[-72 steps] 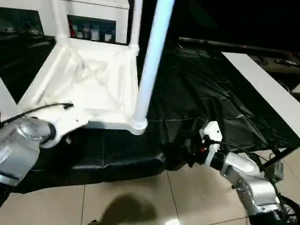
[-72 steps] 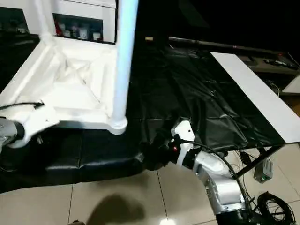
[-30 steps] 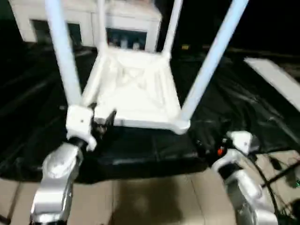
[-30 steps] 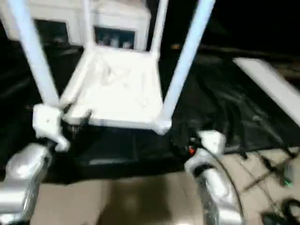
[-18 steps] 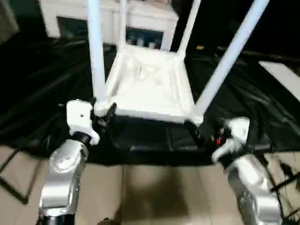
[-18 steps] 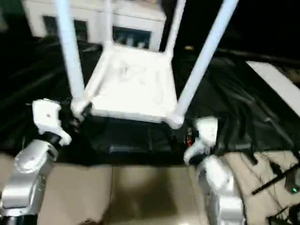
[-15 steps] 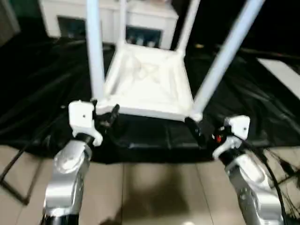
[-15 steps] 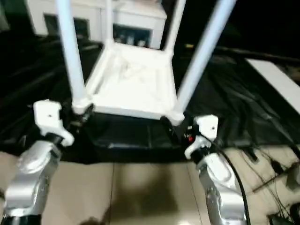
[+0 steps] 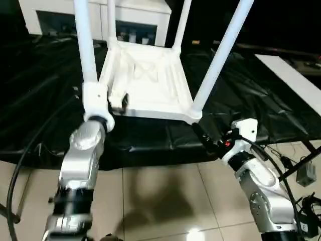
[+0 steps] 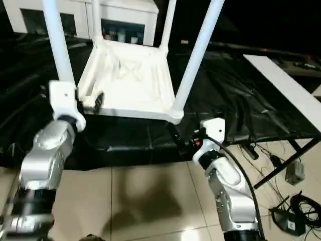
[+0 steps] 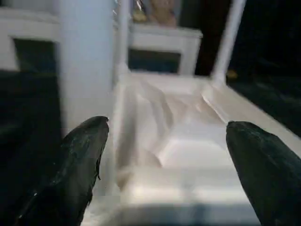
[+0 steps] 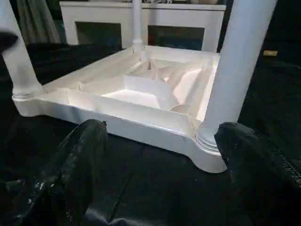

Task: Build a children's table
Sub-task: Rotate leg to tighten

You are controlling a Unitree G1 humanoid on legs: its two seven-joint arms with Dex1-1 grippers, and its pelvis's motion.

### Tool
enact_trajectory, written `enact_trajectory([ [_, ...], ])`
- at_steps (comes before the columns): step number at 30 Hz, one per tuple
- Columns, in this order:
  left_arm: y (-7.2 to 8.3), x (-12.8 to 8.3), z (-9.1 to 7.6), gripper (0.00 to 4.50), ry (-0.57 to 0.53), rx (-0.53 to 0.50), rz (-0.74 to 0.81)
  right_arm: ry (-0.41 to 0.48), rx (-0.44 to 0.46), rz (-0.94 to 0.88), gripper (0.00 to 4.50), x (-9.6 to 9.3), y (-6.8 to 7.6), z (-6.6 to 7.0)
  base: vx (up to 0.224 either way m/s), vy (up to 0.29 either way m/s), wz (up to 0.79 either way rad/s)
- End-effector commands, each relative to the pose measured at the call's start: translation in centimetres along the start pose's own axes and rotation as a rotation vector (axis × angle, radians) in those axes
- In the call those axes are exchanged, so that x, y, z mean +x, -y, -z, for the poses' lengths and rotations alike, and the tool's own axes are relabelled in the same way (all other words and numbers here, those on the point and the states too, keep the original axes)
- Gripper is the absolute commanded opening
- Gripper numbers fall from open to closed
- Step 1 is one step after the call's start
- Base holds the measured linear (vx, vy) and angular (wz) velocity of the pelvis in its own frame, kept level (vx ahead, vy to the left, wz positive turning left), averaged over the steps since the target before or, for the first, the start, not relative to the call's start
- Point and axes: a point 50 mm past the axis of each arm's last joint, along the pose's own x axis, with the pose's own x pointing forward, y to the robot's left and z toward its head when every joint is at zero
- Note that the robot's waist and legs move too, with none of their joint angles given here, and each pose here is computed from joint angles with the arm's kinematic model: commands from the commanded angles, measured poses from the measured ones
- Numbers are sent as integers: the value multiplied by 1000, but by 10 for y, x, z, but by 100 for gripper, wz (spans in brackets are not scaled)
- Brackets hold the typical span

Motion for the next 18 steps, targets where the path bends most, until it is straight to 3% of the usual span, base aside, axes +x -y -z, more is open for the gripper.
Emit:
enact_trajectory([
  [1, 3, -7, 1, 444, 27, -9, 17, -13, -15, -6, 403, -3, -1, 2, 0, 0, 0],
  [4, 4, -15, 8, 444, 2, 16, 51, -18, -28, -12, 403, -4, -5, 5, 36, -16, 25],
  [10, 9, -22, 12, 444, 1, 12, 62, -13, 18, 39, 403, -6, 0, 6, 101, -23, 40],
  [18, 9, -24, 13, 444, -7, 11, 77, -18, 11, 50, 403, -9, 1, 8, 168, -22, 2],
])
